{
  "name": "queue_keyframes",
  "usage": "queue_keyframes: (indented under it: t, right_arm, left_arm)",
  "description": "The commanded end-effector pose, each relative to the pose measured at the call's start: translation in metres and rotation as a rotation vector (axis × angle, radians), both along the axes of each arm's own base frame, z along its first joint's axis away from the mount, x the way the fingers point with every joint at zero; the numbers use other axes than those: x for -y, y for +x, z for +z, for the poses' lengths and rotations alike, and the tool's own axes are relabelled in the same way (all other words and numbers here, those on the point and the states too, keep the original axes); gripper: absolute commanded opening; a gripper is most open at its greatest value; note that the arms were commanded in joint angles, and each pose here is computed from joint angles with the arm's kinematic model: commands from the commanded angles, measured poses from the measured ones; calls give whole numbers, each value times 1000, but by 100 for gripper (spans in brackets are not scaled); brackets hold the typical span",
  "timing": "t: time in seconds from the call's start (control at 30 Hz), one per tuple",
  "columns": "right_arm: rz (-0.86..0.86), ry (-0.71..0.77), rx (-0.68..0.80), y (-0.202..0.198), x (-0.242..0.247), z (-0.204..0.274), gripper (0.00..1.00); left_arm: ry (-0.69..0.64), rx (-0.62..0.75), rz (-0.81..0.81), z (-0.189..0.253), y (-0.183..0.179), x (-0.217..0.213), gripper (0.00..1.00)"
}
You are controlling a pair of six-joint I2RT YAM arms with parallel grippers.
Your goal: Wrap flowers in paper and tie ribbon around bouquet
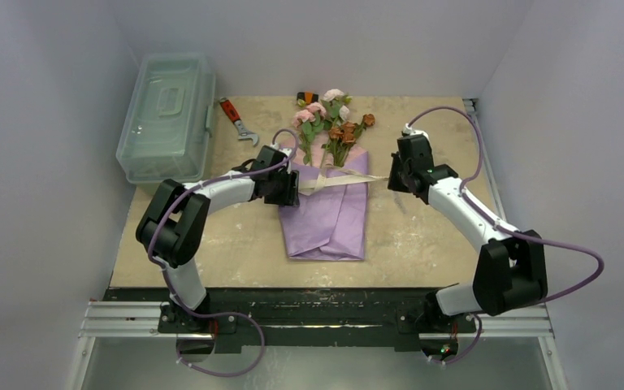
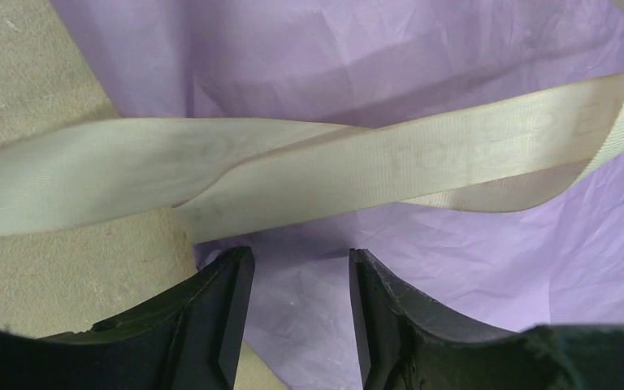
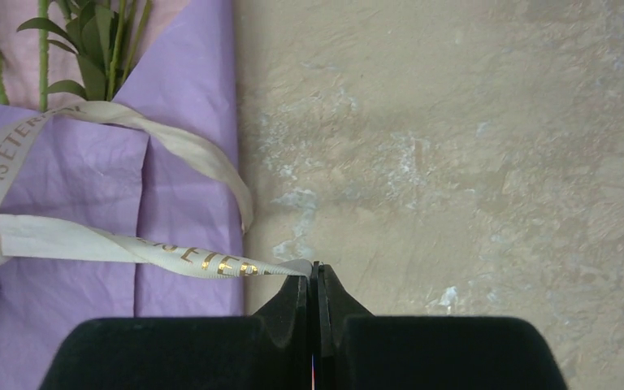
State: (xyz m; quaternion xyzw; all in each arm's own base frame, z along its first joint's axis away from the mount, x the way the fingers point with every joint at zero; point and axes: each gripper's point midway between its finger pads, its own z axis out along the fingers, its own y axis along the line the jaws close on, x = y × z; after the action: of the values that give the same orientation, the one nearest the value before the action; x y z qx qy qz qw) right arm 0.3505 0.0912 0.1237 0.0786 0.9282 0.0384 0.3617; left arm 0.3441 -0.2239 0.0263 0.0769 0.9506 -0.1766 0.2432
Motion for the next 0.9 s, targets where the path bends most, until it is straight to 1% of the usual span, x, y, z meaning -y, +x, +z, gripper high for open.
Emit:
queue_keyframes:
  t: [0.0,0.2,0.33,0.43,0.5,0.57,0.67,0.77,0.87]
  right_arm:
    - [-8,-82,50,16,18,14,0]
    - [2,-131,31,28,29,-2,0]
    - [18,-180,62,45,40,-8,0]
    - [40,-216,44,55,44,-20,0]
    - [13,-249,30,60,52,-26,0]
    - [-7,-244,22,64,57,-27,0]
    - [-45,-262,34,68,66,-15,0]
    - [-63,-306,69,70,76,16,0]
    - [-76,-339,86,64,83,44,0]
  left_arm:
    - [66,-55,22,-20,-13,-14,51]
    - [77,-61,24,-23,-15,-16,50]
    - [79,-60,27,-23,-17,-18,50]
    - [77,-54,28,-19,-16,-18,50]
    - [80,-47,29,-16,-16,-19,50]
    - [88,-49,29,-17,-16,-20,50]
    - [106,-67,32,-24,-20,-24,50]
    - [121,-81,41,-31,-22,-27,50]
    - [127,-81,47,-33,-20,-28,50]
